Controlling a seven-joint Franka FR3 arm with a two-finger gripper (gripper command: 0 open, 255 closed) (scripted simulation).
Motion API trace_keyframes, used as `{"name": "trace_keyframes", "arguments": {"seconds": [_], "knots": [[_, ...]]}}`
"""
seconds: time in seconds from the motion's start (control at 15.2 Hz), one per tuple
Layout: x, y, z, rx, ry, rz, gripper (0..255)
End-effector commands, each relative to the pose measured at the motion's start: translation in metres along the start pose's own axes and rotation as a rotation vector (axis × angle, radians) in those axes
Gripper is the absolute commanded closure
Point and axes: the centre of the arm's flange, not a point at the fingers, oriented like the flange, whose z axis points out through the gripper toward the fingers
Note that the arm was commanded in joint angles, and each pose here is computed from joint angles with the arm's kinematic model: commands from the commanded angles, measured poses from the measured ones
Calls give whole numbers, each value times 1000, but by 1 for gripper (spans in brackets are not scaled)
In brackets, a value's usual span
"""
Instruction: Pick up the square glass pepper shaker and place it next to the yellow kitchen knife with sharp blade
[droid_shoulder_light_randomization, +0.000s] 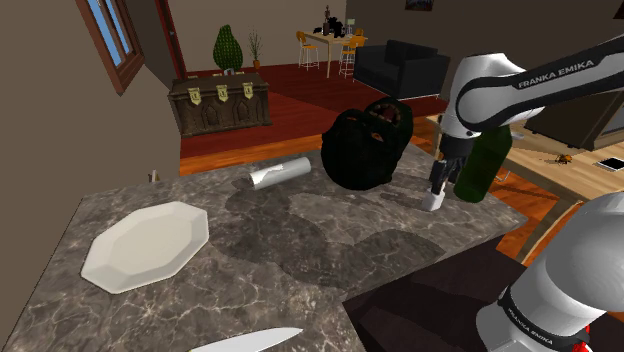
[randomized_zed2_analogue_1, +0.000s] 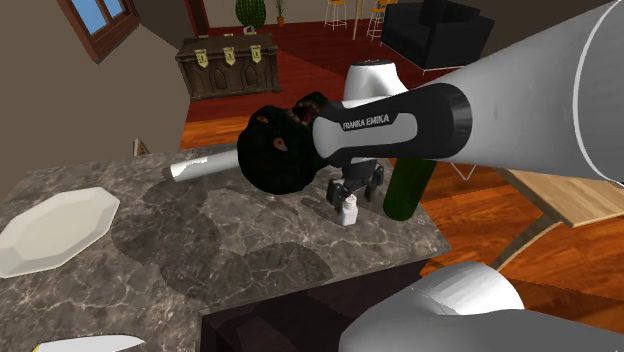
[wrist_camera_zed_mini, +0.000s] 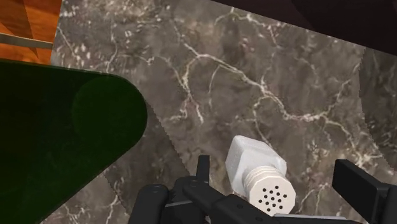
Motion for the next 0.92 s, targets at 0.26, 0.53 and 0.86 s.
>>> {"name": "trace_keyframes", "arguments": {"seconds": [0.26,0.53,0.86], "knots": [[0,0,24,0,0,0,0],[0,0,24,0,0,0,0],[0,0,24,0,0,0,255]]}}
